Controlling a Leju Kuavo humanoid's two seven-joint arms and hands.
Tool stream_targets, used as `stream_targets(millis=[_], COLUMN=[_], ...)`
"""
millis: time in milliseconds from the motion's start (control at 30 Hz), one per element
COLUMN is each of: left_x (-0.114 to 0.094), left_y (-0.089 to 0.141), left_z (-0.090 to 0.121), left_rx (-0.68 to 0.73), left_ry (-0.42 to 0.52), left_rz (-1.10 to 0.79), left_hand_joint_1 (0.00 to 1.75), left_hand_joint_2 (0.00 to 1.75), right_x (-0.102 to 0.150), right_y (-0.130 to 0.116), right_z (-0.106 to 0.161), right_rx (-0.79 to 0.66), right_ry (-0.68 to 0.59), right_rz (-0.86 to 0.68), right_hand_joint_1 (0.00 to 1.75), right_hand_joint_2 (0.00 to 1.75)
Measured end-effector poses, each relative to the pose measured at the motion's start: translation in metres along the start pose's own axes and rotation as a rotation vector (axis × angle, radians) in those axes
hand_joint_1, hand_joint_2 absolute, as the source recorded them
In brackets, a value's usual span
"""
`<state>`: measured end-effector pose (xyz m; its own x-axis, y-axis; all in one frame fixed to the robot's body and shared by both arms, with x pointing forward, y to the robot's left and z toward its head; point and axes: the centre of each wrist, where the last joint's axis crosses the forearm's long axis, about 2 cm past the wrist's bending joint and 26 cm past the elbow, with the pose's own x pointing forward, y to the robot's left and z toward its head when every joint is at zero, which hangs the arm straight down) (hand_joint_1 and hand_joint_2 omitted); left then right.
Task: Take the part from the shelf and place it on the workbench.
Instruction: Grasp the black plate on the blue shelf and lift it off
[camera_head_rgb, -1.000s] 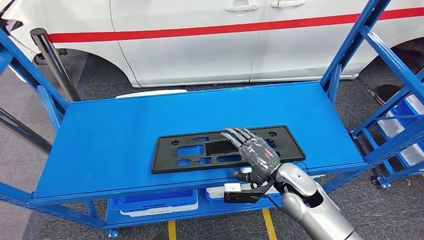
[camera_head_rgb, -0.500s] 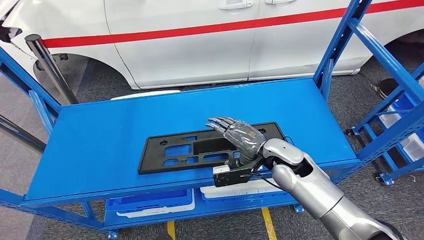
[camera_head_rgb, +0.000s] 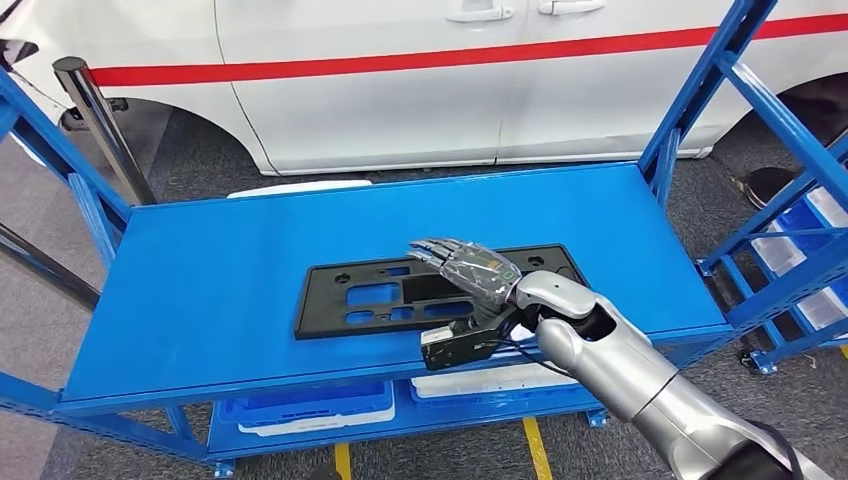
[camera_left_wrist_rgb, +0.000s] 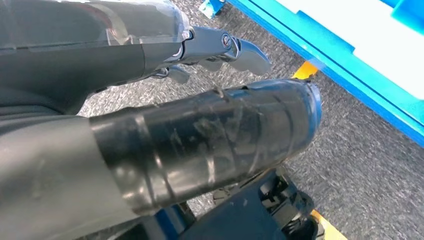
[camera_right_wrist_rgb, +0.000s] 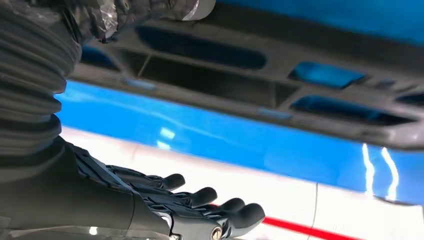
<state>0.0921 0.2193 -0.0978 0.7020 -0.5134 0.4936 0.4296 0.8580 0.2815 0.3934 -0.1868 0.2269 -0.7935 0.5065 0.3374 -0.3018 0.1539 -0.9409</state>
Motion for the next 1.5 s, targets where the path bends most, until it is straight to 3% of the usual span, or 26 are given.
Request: stream_targets(millis=[900,1500], left_x=[-0.002,-0.003], left_y=[-0.002,-0.003], left_z=[0.002,0.002], left_rx=[0.006,0.01], left_ry=[0.001,-0.002], left_rz=[0.017,0.036], left_hand_joint_1=[0.0,0.0], left_hand_joint_2=[0.0,0.0], right_x=[0.005,-0.017], right_y=[0.012,0.035], right_z=[0.008,0.024], right_rx=[0.039,0.032], right_ry=[-0.04,0.111], right_rz=[0.004,0.157], right_hand_joint_1=[0.0,0.0], right_hand_joint_2=[1.75,1.75])
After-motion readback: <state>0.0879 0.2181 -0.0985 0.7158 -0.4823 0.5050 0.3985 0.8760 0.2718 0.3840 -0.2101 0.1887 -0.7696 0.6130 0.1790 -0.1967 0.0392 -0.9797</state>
